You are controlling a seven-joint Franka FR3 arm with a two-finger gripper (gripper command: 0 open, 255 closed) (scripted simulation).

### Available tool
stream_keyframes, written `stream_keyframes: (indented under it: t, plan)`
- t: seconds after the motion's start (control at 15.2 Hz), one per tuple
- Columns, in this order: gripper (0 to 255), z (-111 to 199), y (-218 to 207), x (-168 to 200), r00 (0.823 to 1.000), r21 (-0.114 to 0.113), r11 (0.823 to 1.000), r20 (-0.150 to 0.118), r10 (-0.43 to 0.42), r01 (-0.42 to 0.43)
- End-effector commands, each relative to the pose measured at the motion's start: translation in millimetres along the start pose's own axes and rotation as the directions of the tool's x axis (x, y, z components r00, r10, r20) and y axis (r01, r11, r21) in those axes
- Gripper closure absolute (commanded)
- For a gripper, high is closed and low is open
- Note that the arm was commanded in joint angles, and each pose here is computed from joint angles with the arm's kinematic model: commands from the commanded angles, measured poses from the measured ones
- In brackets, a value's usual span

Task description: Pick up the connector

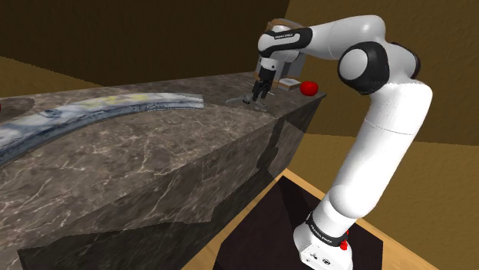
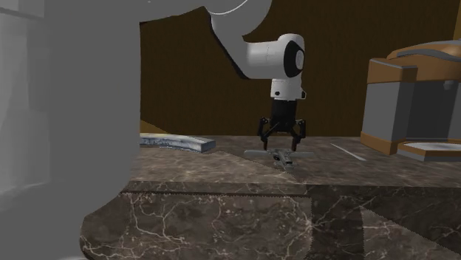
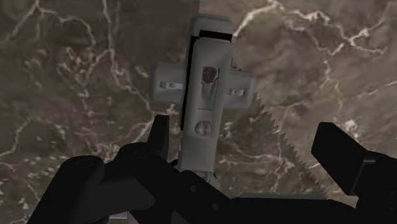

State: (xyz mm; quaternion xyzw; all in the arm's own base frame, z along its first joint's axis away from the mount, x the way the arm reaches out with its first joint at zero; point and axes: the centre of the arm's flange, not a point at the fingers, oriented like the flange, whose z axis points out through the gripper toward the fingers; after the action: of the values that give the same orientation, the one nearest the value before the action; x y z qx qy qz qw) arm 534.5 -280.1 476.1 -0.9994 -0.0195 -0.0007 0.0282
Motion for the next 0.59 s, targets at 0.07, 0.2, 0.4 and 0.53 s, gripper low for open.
stream_keyframes:
  t: [0.07, 0.2, 0.4, 0.53]
  plan:
    - [0, 4.6, 20.7, 15.8, 1.000, -0.002, 1.000, -0.004, -0.002, 0.002]
    - [0, 15.1, 21.3, 15.7, 1.000, -0.002, 1.000, -0.004, -0.002, 0.002]
    - [0, 31.0, 22.2, 15.7, 1.000, -0.002, 1.000, -0.004, -0.002, 0.002]
    - [0, 44.5, 22.9, 15.7, 1.000, -0.002, 1.000, -0.004, -0.002, 0.002]
